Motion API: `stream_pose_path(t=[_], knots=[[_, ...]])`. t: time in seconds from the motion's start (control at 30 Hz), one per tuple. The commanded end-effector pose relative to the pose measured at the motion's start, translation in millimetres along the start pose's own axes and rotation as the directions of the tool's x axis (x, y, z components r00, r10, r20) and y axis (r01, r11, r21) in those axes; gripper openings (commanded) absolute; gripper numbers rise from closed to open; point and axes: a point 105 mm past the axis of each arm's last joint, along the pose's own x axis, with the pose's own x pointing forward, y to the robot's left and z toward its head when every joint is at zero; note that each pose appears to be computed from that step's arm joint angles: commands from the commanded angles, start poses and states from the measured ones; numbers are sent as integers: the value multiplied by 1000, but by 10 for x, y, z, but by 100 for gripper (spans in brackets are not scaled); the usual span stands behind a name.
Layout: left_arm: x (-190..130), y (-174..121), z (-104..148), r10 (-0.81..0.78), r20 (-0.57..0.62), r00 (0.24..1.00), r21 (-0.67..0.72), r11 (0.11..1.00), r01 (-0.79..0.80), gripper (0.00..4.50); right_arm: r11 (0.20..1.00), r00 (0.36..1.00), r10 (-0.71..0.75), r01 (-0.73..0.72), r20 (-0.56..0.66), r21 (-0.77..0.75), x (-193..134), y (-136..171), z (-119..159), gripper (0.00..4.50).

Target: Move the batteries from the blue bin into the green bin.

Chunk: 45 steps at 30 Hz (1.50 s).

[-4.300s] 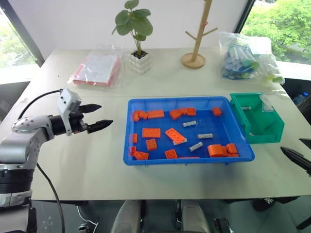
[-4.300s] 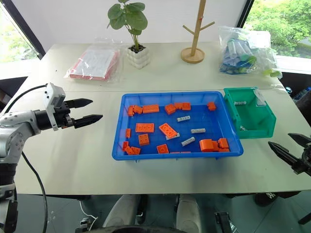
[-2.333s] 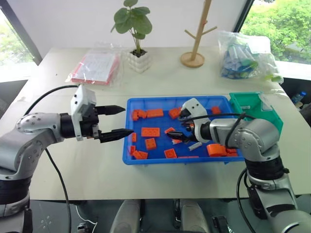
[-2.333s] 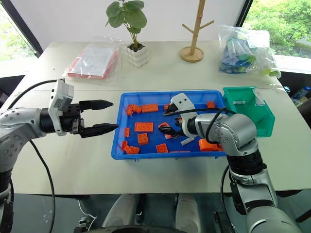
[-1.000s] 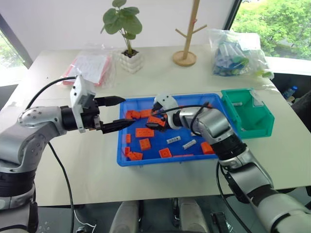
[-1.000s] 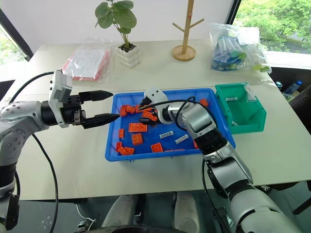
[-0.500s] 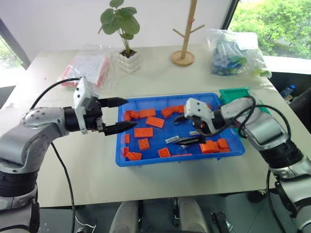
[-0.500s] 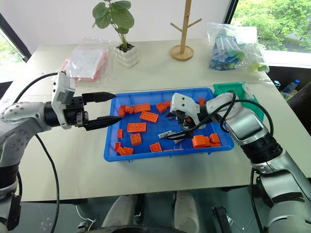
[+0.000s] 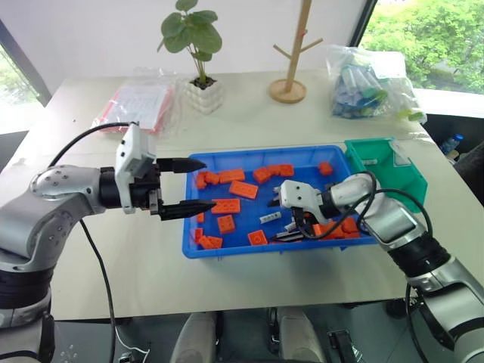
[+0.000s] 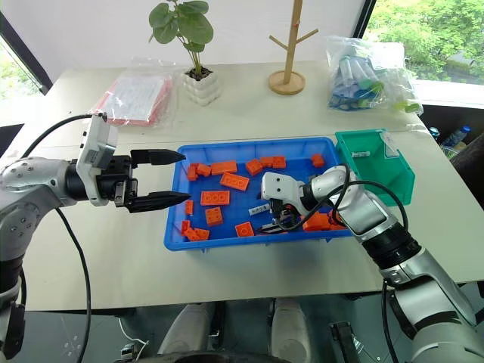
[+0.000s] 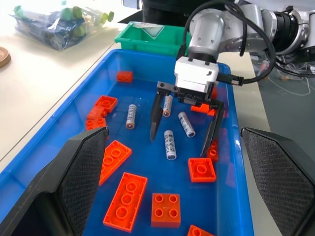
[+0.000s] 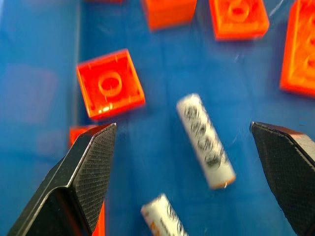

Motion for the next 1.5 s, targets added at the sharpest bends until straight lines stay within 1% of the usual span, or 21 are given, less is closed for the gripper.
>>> stream_pose_path(t=[0.03, 0.07, 0.13, 0.27, 0.3, 0.4, 0.47, 0.57, 0.63, 0.7, 0.73, 0.83, 0.9, 1.1, 1.13, 1.2, 1.27, 1.33, 1.37, 1.47, 1.5], knots=[[-20, 18, 117, 0, 6, 1000, 45, 999, 0, 450, 998, 999, -52, 52, 10, -38, -10, -94, 41, 389], [-18, 28, 124, 3, 7, 1000, 47, 999, -3, 450, 997, 998, -63, 63, 13, -37, -12, -117, 50, 357], [-14, 39, 131, 6, 10, 1000, 49, 999, -6, 450, 997, 997, -70, 71, 24, -37, -22, -138, 83, 265], [3, 53, 136, 8, 16, 1000, 54, 999, -9, 450, 996, 996, -75, 77, 37, -37, -48, -150, 150, 46], [6, 55, 136, 8, 17, 1000, 54, 998, -9, 450, 996, 996, -76, 77, 38, -38, -60, -149, 166, 8], [13, 68, 133, 9, 19, 1000, 56, 998, -10, 450, 996, 995, -81, 83, 66, -23, -135, -157, 292, 8], [20, 77, 133, 10, 21, 1000, 59, 998, -11, 450, 992, 988, -123, 126, 92, -24, -266, -223, 412, 8], [22, 82, 129, 9, 22, 1000, 62, 998, -10, 450, 964, 959, -264, 265, 103, 5, -540, -423, 491, 8], [24, 78, 120, 6, 20, 1000, 62, 998, -7, 450, 917, 913, -399, 396, 85, 49, -836, -594, 454, 8], [25, 74, 112, 3, 18, 1000, 62, 998, -4, 450, 847, 848, -528, 522, 45, 99, -1160, -727, 348, 8], [26, 72, 110, 2, 18, 1000, 62, 998, -3, 450, 824, 828, -561, 555, 30, 113, -1249, -754, 311, 8], [35, 74, 98, 1, 19, 1000, 62, 998, -2, 450, 681, 700, -707, 713, -101, 167, -1745, -809, -33, 8], [40, 82, 95, 1, 22, 1000, 62, 998, -2, 450, 604, 632, -754, 774, -177, 190, -1995, -770, -236, 8], [69, 111, 108, -8, 31, 999, 69, 998, 6, 450, 489, 527, -785, 850, -326, 196, -2313, -617, -649, 8], [77, 113, 118, -10, 35, 999, 70, 998, 7, 450, 476, 523, -783, 852, -337, 217, -2326, -592, -697, 8], [88, 118, 135, -11, 44, 999, 70, 997, 8, 450, 469, 525, -779, 851, -342, 237, -2302, -562, -750, 114], [94, 121, 143, -11, 49, 999, 70, 998, 8, 450, 480, 525, -775, 851, -352, 213, -2269, -546, -784, 195], [97, 128, 149, -10, 50, 999, 71, 997, 6, 450, 503, 538, -771, 843, -340, 191, -2244, -553, -747, 305], [96, 131, 153, -8, 51, 999, 71, 997, 5, 450, 518, 551, -770, 834, -322, 190, -2235, -565, -697, 352], [84, 144, 169, -3, 54, 999, 71, 997, -1, 450, 620, 640, -740, 768, -207, 162, -2162, -596, -405, 352], [81, 146, 170, -2, 54, 999, 71, 997, -2, 450, 679, 693, -706, 721, -146, 140, -2094, -587, -252, 352]])
